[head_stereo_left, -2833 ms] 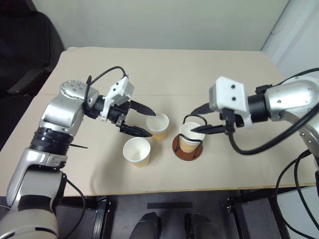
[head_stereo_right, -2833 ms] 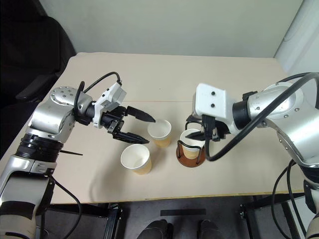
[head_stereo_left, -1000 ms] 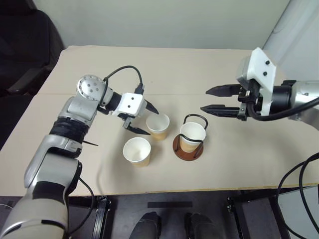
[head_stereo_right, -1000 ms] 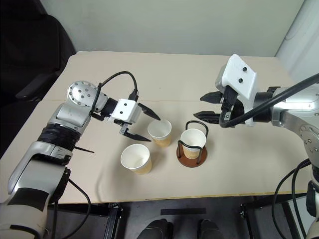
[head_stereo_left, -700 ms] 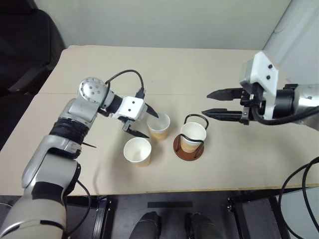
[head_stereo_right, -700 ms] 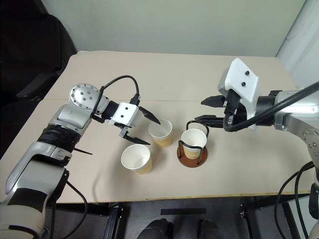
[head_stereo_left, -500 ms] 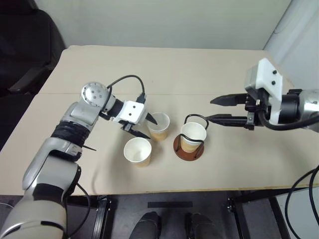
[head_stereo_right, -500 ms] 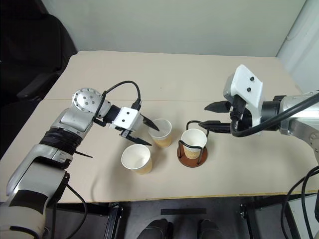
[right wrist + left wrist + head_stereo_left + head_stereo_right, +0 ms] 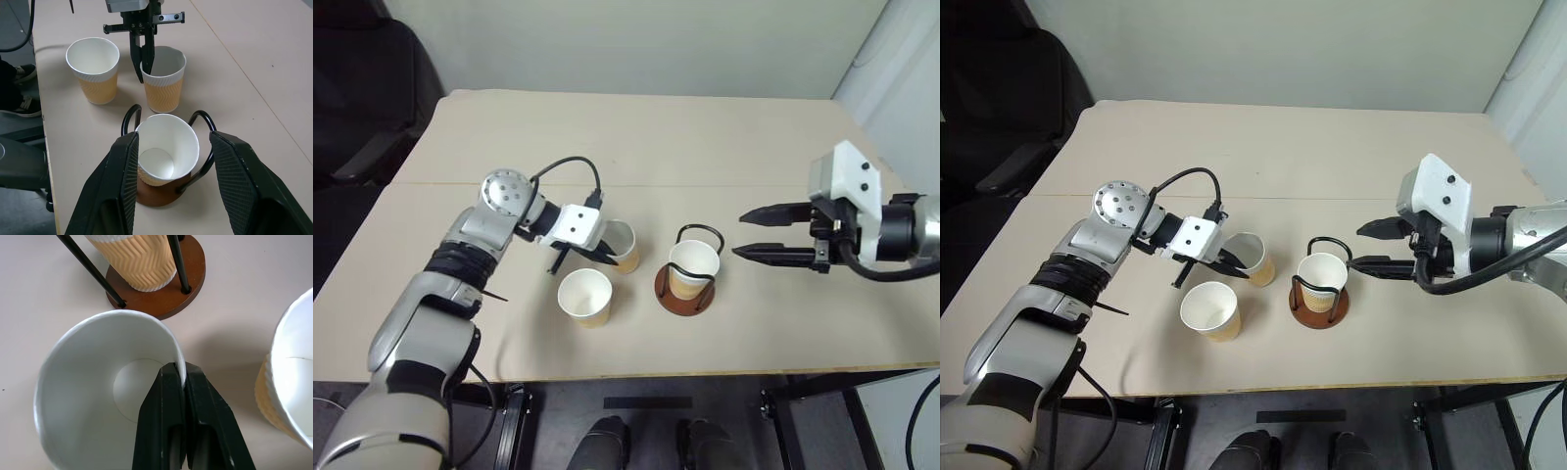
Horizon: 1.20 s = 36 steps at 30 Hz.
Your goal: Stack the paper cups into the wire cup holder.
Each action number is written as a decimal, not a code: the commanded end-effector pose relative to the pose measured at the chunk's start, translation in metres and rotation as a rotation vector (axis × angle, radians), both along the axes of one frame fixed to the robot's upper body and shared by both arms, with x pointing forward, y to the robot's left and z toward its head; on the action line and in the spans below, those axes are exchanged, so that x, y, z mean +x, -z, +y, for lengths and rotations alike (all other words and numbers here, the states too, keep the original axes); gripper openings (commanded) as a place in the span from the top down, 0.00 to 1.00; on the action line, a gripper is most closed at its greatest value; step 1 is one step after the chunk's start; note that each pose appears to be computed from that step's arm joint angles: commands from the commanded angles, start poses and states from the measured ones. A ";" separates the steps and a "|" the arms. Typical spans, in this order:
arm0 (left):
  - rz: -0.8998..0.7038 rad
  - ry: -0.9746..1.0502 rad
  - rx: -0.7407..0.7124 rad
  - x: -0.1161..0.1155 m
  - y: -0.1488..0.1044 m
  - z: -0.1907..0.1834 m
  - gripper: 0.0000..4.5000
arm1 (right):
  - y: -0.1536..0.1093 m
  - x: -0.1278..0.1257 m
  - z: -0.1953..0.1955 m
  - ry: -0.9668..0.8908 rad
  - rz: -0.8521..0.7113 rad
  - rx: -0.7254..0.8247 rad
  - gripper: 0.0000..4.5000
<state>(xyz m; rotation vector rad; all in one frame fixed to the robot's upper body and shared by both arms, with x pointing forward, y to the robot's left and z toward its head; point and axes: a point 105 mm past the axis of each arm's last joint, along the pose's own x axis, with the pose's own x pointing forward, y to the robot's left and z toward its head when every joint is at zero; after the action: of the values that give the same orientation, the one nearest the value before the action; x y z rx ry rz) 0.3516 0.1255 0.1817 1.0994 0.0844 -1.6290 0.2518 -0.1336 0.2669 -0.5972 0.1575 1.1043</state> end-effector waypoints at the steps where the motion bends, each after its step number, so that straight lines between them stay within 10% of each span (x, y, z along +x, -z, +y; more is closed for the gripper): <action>1: 0.001 -0.002 -0.006 -0.001 -0.019 0.004 1.00 | -0.010 -0.003 -0.005 0.003 -0.049 -0.002 0.50; 21: -0.020 0.049 -0.374 -0.004 -0.142 -0.048 1.00 | 0.011 -0.004 -0.014 0.041 0.017 -0.034 0.50; 36: 0.193 0.189 -0.301 -0.049 -0.159 -0.068 1.00 | 0.029 -0.006 -0.018 0.062 0.020 -0.105 0.50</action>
<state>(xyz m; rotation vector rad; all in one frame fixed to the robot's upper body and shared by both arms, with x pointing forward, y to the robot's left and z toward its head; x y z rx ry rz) 0.3175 0.0625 0.3296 0.7121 -0.1126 -1.7722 0.2474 -0.1534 0.2281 -0.6263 0.3004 1.0603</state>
